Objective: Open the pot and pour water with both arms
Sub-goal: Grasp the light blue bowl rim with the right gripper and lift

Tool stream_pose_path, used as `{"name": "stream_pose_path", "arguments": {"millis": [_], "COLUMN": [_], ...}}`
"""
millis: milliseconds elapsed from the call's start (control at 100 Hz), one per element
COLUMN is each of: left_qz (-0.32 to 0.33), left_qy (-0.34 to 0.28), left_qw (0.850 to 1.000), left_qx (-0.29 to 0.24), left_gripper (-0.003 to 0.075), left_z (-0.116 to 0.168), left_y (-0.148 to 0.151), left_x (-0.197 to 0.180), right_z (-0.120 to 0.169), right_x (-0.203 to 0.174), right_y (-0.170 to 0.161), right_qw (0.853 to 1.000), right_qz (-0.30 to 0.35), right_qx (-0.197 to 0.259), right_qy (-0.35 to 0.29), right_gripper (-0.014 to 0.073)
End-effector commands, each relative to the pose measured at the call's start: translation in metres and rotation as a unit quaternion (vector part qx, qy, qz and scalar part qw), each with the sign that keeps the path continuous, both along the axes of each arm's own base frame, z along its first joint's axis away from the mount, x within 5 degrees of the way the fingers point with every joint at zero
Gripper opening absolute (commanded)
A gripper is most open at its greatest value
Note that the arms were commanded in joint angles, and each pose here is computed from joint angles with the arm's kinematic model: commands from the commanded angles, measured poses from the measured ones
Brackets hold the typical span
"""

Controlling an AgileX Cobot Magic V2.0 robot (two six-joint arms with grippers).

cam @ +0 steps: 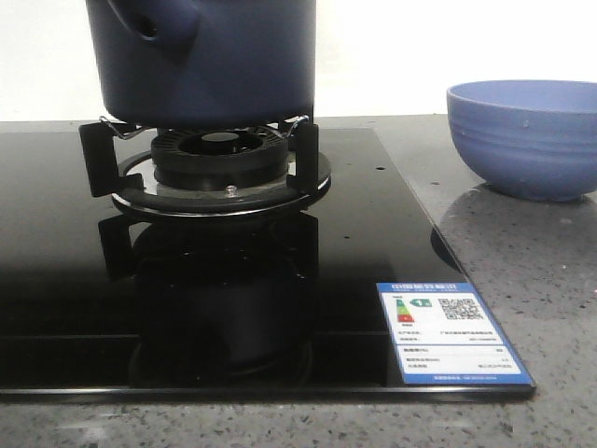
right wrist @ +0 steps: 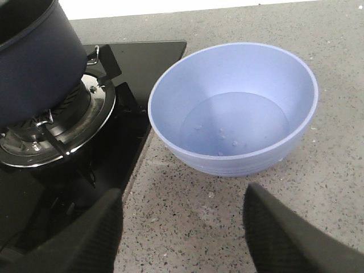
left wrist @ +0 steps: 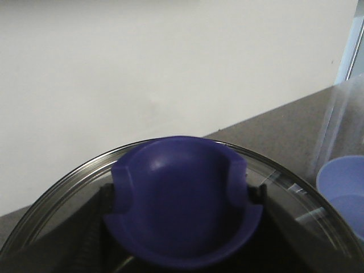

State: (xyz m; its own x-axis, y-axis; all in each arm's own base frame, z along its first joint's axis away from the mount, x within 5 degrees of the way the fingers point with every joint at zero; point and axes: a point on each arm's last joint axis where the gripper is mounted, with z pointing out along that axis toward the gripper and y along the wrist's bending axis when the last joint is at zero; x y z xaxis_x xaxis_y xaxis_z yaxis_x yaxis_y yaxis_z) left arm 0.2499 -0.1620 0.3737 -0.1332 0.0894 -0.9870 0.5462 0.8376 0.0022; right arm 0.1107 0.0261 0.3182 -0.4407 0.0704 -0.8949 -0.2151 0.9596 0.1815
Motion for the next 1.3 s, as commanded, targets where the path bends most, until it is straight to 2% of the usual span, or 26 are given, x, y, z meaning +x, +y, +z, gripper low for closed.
{"name": "stream_pose_path", "arguments": {"millis": [0,310,500,660,850,1070,1170,1289], "left_qz": [0.022,0.092,0.162,0.198,0.215,0.214,0.214,0.214], "left_qy": [-0.087,-0.091,-0.101,-0.104,-0.100,-0.098,-0.096,-0.094], "left_qw": [0.994,0.990,0.981,0.974,0.971,0.971,0.971,0.971], "left_qx": [-0.054,-0.047,-0.043,-0.039,-0.036,-0.041,-0.048,-0.052], "left_gripper": [0.0316,0.0316,0.0316,0.0316,0.0316,0.0338,0.0387,0.0389], "left_z": [0.043,0.061,0.069,0.073,0.072,0.072,0.072,0.072], "left_y": [0.016,0.070,0.108,0.127,0.135,0.135,0.135,0.135], "left_x": [-0.015,-0.023,-0.027,-0.031,-0.030,-0.030,-0.030,-0.030], "right_z": [0.015,0.038,0.054,0.061,0.052,0.018,0.007,0.000], "right_x": [0.008,0.051,0.097,0.134,0.170,0.193,0.201,0.205], "right_y": [-0.001,0.000,-0.005,-0.020,-0.042,-0.054,-0.055,-0.056], "right_qw": [0.999,1.000,0.999,0.995,0.985,0.970,0.966,0.963], "right_qz": [-0.009,-0.003,-0.012,-0.031,-0.047,-0.047,-0.046,-0.045], "right_qx": [0.000,-0.024,-0.029,-0.038,-0.053,-0.044,-0.042,-0.041], "right_qy": [-0.035,-0.001,0.043,0.086,0.155,0.233,0.251,0.261], "right_gripper": [0.0417,0.0417,0.0417,0.0417,0.0417,0.0417,0.0417,0.0386]}}
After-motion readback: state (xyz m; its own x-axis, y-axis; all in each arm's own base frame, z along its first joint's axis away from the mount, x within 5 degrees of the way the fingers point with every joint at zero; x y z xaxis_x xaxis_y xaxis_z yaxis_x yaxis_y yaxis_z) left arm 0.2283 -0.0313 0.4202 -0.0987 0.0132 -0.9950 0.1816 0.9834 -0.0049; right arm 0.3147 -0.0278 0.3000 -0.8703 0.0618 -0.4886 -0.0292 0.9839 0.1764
